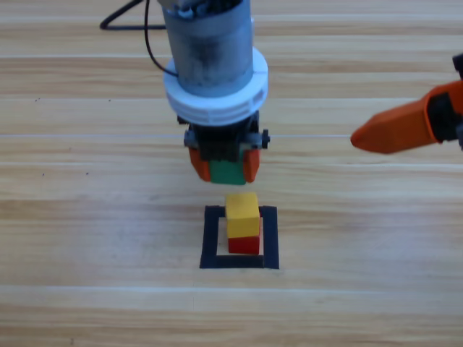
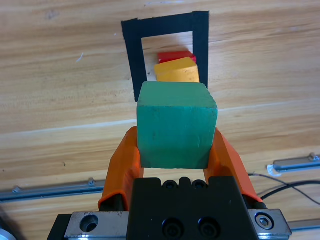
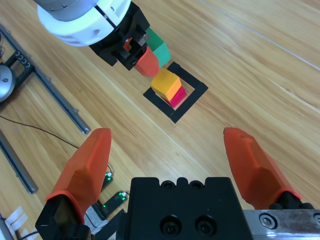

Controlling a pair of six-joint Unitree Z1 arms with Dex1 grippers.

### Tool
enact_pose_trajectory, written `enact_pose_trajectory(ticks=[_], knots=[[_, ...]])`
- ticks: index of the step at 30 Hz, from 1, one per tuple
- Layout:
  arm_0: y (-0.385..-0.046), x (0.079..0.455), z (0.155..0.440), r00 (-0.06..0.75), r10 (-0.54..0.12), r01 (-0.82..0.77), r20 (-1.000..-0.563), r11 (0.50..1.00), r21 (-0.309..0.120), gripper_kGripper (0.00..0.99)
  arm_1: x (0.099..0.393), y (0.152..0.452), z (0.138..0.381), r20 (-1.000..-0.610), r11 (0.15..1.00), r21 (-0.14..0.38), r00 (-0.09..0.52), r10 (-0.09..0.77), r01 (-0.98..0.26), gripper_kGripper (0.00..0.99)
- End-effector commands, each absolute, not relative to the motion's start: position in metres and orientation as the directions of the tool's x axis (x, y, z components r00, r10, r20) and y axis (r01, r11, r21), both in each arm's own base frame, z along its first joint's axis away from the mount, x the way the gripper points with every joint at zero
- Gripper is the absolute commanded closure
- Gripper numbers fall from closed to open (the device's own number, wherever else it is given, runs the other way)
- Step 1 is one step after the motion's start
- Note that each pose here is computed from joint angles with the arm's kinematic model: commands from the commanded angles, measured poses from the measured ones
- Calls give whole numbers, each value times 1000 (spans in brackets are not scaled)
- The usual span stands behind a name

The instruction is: Stack the blocks in the rectangular block: red at the bottom, yellow in the middle, green on top

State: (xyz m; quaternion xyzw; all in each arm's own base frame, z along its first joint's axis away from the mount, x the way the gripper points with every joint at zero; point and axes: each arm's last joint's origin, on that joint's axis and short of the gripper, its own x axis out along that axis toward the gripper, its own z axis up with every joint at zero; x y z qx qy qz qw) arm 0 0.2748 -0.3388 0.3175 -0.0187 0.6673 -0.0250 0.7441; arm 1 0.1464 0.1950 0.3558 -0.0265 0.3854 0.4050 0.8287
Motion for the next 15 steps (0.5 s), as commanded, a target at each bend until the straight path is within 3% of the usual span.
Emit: enact_pose_trajectory(ticks=[1, 9, 15], knots=[[-351, 251, 317, 115, -38, 5, -993, 999, -38, 990, 151, 192, 337, -715, 700, 233, 368, 594, -676, 0], [-358, 250, 311, 119, -28, -2, -992, 1000, -28, 990, 148, 189, 332, -721, 693, 208, 371, 585, -690, 0], [-363, 253, 303, 115, -16, 10, -993, 1000, -15, 990, 145, 184, 330, -734, 672, 144, 376, 565, -727, 0]])
